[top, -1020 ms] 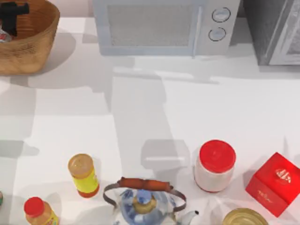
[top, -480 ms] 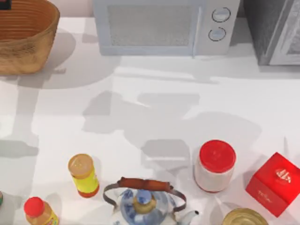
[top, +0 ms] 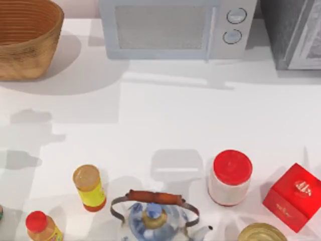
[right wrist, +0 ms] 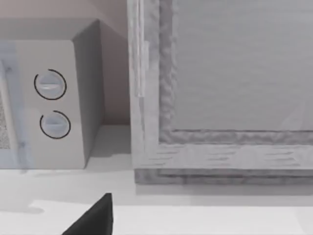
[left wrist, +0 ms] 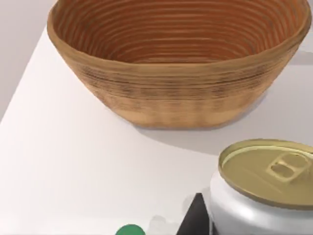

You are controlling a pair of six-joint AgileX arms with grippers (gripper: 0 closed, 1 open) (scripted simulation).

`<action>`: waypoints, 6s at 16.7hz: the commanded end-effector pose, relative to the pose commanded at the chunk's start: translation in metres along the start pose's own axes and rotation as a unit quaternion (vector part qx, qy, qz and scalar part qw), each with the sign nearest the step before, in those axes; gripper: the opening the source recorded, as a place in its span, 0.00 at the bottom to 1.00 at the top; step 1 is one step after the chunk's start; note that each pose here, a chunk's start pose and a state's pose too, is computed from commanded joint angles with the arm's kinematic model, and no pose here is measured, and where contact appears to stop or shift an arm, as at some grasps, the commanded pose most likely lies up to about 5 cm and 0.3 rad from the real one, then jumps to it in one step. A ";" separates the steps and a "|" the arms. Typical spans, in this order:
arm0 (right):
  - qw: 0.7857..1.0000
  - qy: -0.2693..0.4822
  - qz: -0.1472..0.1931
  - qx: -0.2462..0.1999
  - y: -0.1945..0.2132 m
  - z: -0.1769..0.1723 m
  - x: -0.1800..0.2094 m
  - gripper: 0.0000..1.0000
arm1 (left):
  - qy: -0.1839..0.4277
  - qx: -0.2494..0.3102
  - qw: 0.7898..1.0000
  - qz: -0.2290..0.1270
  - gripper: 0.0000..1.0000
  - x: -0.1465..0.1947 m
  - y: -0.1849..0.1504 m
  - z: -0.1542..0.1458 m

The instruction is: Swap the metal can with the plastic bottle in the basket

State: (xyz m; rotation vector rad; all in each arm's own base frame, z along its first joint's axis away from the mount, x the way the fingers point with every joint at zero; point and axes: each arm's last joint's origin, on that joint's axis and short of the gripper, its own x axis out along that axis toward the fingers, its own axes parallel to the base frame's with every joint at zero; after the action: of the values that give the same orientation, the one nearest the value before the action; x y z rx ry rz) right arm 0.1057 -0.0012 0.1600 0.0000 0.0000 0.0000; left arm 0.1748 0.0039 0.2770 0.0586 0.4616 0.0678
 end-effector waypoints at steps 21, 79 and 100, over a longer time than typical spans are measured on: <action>1.000 0.000 0.000 0.000 0.000 0.000 0.000 1.00 | -0.204 -0.026 0.978 -0.041 0.00 -0.006 -0.011 -0.137; 1.000 0.000 0.000 0.000 0.000 0.000 0.000 1.00 | -0.181 0.143 0.657 -0.718 1.00 0.275 -0.226 -0.136; 1.000 0.000 0.000 0.000 0.000 0.000 0.000 1.00 | -0.313 0.088 0.856 -0.402 1.00 0.123 -0.071 0.039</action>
State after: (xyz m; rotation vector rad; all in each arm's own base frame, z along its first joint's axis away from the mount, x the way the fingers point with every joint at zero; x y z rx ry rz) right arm 0.1057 -0.0012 0.1600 0.0000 0.0000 0.0000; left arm 0.3054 -0.0591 0.2527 0.0603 -0.1943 -0.8070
